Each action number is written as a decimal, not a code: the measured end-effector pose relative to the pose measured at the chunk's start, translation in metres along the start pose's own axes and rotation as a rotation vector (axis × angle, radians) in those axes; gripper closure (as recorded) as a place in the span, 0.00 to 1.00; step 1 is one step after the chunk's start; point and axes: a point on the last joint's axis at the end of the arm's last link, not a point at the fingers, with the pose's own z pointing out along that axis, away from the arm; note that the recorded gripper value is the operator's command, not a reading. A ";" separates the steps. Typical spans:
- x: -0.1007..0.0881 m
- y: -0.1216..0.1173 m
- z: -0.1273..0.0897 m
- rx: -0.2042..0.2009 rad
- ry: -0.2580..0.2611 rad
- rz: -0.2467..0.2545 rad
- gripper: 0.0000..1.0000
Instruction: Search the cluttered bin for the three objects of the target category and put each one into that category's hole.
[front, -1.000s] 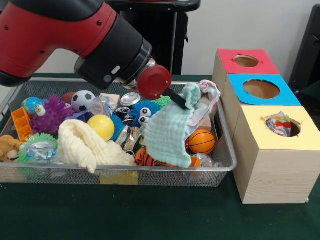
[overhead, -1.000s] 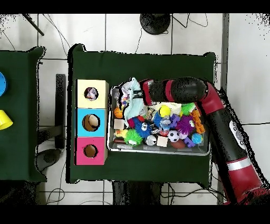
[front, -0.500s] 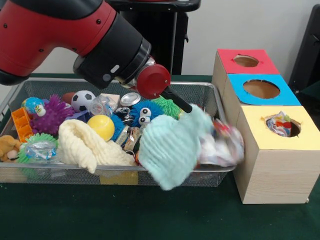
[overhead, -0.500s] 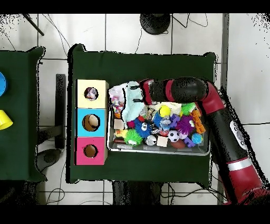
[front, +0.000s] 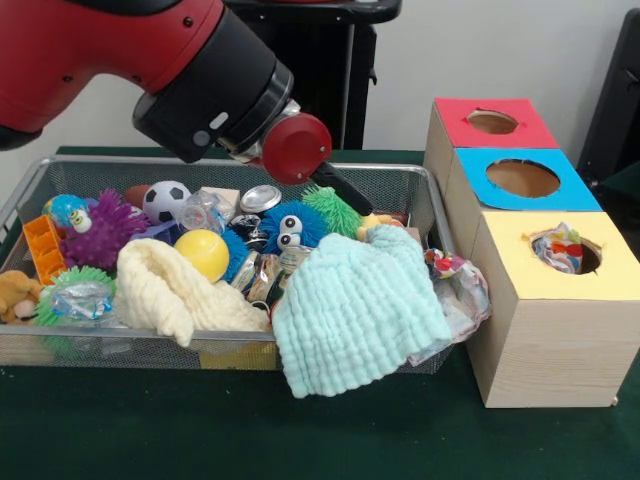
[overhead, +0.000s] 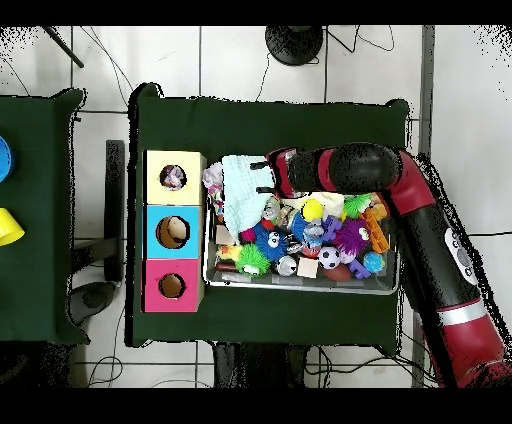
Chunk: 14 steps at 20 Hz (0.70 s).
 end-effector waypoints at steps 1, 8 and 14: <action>0.000 0.000 -0.001 -0.001 0.002 -0.001 0.00; -0.005 -0.001 -0.011 0.008 0.013 -0.006 0.00; -0.015 -0.016 -0.014 0.087 0.080 -0.032 0.00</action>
